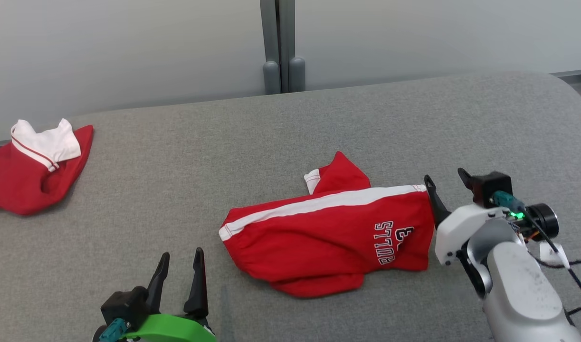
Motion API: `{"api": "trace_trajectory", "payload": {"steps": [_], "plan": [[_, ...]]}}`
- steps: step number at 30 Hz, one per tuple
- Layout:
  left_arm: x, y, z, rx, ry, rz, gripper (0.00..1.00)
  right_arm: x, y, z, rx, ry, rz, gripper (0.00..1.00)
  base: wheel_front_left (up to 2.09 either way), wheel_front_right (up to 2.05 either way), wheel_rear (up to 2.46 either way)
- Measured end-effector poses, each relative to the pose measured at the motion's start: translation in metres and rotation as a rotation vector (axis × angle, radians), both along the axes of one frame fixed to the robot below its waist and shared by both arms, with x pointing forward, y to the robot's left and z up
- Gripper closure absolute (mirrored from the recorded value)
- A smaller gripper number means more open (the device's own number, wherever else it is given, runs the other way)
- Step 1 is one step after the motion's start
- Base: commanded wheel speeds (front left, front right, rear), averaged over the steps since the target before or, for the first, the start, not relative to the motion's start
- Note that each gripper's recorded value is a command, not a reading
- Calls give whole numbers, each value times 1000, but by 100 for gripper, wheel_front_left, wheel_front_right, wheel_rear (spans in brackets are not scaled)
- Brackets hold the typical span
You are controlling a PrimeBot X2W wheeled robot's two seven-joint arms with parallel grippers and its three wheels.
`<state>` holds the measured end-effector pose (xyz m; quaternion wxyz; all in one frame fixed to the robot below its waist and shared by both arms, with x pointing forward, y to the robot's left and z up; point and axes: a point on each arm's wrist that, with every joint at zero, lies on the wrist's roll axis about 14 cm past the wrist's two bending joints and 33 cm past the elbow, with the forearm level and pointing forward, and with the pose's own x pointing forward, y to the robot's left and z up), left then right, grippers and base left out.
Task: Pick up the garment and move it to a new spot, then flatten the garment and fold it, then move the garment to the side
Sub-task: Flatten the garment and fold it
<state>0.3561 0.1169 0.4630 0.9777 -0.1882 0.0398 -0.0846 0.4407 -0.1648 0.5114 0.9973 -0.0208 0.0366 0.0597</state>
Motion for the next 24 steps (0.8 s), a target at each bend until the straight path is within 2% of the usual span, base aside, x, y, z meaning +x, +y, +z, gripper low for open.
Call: {"api": "trace_trajectory", "payload": {"steps": [8, 15, 20, 24], "plan": [[6, 3, -2, -9, 8, 12, 0, 27, -5, -16, -95, 243, 54, 0, 0, 0, 0], [9, 8, -9, -9, 29, 26, 0, 27, 7, -45, -32, 469, 111, 0, 0, 0, 0], [15, 9, -10, -7, 30, 30, 0, 26, 15, -56, 30, 567, 137, 0, 0, 0, 0], [15, 10, -12, -5, 37, 31, 0, 25, 21, -63, 34, 613, 164, 0, 0, 0, 0]]}}
